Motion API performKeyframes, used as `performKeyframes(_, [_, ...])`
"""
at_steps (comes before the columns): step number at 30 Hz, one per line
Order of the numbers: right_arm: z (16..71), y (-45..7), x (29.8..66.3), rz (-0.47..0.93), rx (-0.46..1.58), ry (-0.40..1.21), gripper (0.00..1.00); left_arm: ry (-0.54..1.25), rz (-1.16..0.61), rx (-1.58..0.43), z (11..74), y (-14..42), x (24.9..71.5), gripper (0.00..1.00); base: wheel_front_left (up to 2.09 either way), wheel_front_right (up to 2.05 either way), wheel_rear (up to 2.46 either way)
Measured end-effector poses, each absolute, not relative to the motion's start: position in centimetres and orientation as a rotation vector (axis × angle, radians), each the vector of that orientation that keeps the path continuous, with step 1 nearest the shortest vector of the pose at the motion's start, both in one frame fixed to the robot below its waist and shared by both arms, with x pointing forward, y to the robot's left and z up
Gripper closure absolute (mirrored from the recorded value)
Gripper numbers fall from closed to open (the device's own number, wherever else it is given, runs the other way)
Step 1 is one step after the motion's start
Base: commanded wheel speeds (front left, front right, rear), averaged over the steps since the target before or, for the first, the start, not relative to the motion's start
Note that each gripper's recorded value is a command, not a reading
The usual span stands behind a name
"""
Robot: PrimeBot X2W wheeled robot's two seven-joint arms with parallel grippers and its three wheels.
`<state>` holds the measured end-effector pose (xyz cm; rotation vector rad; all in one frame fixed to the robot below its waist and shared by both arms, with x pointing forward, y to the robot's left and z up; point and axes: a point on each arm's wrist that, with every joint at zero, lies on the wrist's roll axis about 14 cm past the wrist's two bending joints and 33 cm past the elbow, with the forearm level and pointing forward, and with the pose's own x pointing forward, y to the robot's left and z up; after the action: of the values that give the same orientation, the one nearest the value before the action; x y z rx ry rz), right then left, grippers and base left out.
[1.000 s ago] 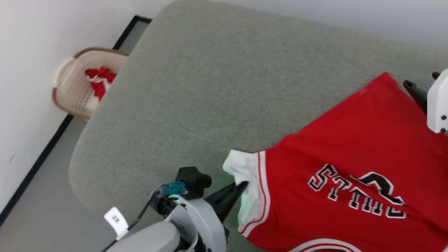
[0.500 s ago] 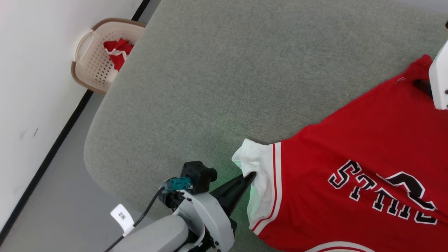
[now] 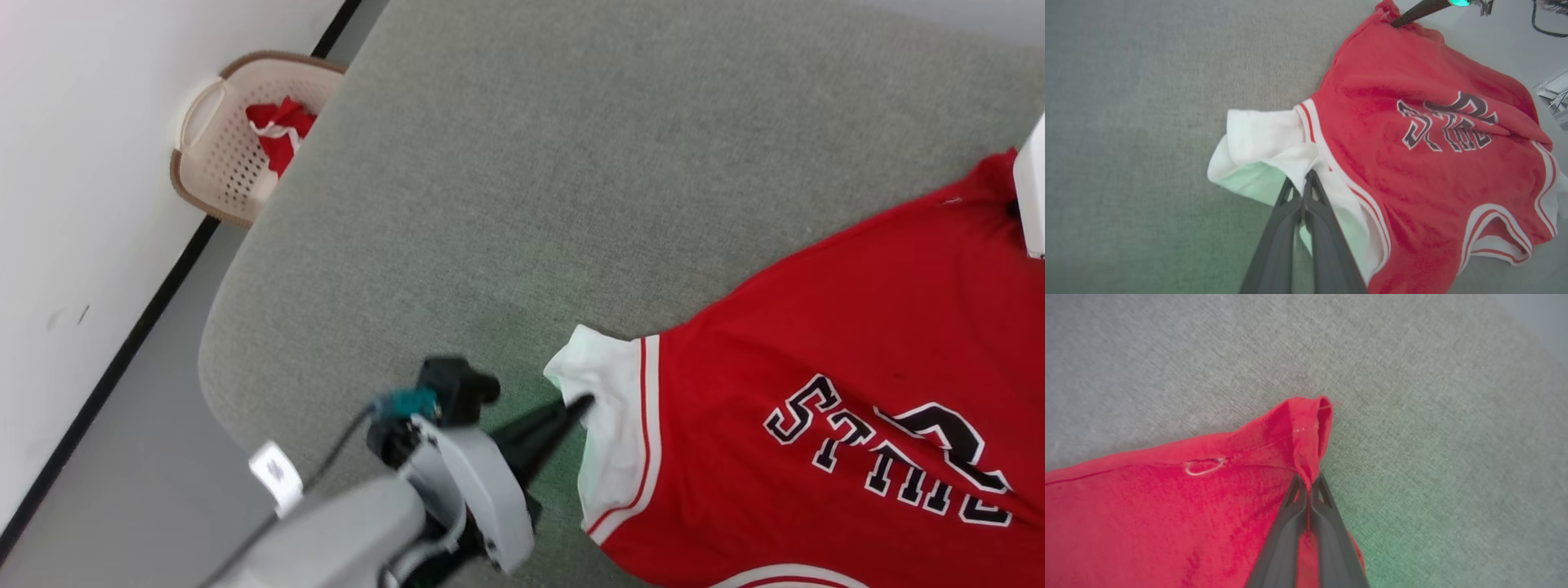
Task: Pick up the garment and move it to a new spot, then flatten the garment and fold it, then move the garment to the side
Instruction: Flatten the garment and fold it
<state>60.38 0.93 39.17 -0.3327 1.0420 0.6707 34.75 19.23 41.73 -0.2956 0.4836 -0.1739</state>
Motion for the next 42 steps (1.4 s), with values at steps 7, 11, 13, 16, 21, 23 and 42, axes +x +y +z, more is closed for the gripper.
performKeyframes(7, [44.0, 1.8, 60.5, 0.677, -0.279, 0.903, 1.0, 0.426, -0.191, -0.178, 47.3, 22.8, 37.2, 1.0, 0.0, 0.0, 0.0])
performKeyframes(11, [49.4, 3.5, 60.5, 0.718, -0.193, 0.75, 1.0, 0.361, -0.203, -0.077, 52.2, 24.7, 39.5, 1.0, 0.0, 0.0, 0.0])
performKeyframes(13, [53.3, 3.4, 60.5, 0.721, -0.126, 0.638, 1.0, 0.317, -0.218, 0.007, 56.1, 25.5, 41.2, 1.0, 0.0, 0.0, 0.0])
performKeyframes(16, [57.1, 2.9, 60.2, 0.715, -0.059, 0.528, 1.0, 0.244, -0.226, 0.098, 60.7, 26.0, 43.1, 1.0, 0.0, 0.0, 0.0])
performKeyframes(21, [62.0, 1.5, 59.7, 0.687, -0.002, 0.389, 1.0, 0.162, -0.208, 0.186, 66.4, 26.5, 44.8, 1.0, 0.0, 0.0, 0.0])
performKeyframes(23, [64.7, 0.5, 59.4, 0.664, 0.023, 0.313, 1.0, 0.128, -0.195, 0.219, 69.0, 26.6, 45.4, 1.0, 0.0, 0.0, 0.0])
performKeyframes(42, [80.2, -8.5, 53.2, 0.503, 0.122, -0.041, 1.0, -0.26, -0.194, 0.372, 87.8, 21.7, 46.2, 1.0, 0.0, 0.0, 0.0])
